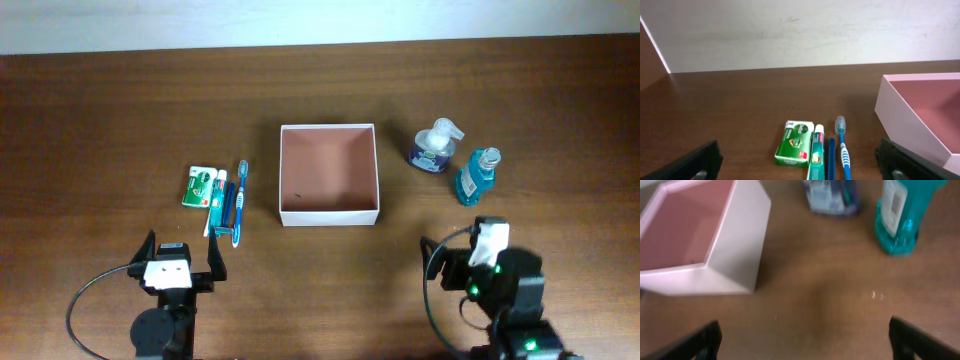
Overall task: Pack container
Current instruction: 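Move the right gripper toward the teal Listerine bottle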
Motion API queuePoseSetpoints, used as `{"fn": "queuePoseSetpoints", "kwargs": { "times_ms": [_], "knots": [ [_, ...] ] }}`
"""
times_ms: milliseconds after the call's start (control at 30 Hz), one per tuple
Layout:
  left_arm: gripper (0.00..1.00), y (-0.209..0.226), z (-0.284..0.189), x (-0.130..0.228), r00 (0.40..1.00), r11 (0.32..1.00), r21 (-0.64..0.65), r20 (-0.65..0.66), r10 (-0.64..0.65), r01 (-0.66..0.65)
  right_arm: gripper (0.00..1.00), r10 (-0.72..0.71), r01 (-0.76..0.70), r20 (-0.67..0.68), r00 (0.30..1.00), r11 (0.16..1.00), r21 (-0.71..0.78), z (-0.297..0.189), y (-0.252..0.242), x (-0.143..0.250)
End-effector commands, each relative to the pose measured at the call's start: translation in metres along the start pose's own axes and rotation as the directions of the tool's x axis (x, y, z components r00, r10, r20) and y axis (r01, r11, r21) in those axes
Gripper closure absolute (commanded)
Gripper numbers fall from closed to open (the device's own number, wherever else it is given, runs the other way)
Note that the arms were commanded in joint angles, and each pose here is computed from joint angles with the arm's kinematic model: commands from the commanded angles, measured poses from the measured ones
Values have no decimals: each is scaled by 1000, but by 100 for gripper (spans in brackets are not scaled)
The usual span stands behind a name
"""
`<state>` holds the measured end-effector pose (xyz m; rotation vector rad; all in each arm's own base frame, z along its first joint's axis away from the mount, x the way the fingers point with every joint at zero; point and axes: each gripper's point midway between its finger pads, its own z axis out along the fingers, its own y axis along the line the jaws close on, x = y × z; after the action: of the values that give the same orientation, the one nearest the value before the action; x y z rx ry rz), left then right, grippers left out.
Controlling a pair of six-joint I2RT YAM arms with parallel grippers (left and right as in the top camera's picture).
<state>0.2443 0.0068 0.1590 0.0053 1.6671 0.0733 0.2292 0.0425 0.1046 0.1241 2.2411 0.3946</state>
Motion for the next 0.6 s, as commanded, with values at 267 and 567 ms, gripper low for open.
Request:
{"fn": "queuePoseSetpoints", "kwargs": {
  "times_ms": [267,567],
  "knots": [
    [1,-3,0,2,1000,1000,15,1,16,-16,2,-44,49,-241,970,999,15,-36,37,-105],
    [1,-3,0,2,1000,1000,15,1,16,-16,2,10,-24,-413,911,999,-28,-5,38,-77]
  ]
}}
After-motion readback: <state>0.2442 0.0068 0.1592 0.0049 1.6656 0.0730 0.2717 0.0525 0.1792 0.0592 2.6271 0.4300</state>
